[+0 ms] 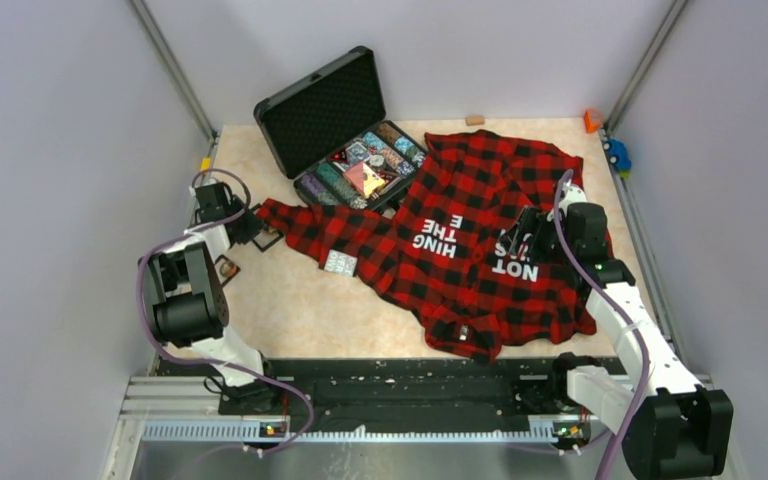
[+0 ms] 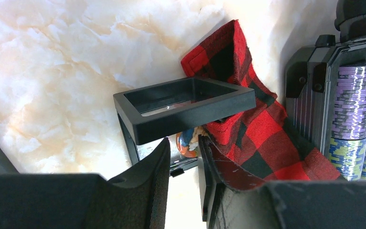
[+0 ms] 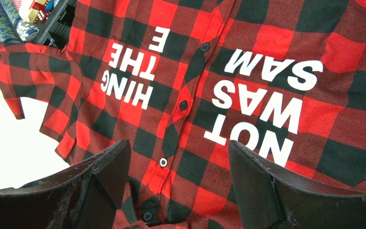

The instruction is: Pin the brooch onto the clothing

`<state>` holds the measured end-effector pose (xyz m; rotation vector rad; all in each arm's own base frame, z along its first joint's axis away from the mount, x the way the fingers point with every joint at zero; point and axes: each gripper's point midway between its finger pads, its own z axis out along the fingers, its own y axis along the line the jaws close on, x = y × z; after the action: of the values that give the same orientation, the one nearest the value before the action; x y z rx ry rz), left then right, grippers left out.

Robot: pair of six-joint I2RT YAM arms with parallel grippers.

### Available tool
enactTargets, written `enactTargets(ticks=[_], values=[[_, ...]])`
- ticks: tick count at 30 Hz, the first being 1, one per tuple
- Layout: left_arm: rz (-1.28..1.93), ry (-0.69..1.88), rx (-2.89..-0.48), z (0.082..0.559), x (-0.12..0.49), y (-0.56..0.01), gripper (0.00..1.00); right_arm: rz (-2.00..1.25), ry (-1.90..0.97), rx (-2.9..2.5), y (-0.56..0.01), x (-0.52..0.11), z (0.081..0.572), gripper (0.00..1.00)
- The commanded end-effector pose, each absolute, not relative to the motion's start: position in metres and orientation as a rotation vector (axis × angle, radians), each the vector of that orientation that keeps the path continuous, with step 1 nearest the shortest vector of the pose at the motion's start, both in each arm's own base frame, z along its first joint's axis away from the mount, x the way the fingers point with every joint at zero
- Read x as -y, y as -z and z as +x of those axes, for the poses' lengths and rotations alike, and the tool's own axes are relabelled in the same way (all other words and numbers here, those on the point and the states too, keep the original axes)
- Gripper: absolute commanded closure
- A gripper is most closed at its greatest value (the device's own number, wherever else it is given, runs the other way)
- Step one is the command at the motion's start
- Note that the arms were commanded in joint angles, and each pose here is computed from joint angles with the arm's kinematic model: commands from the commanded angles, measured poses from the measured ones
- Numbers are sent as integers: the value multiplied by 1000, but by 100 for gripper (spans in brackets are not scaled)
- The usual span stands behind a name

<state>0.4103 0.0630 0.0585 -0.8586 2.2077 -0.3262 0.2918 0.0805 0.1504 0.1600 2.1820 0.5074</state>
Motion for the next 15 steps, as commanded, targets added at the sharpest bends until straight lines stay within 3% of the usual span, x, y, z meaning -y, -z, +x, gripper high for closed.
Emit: enactTargets(ticks=[1,15], values=[[-868,364,-2177,418,-63,-59,68,141,-503,-2161,-152,-79,296,24],[-873,419,-2177,425,-59,-53,70,143,-504,-2166,-150,-79,296,24]])
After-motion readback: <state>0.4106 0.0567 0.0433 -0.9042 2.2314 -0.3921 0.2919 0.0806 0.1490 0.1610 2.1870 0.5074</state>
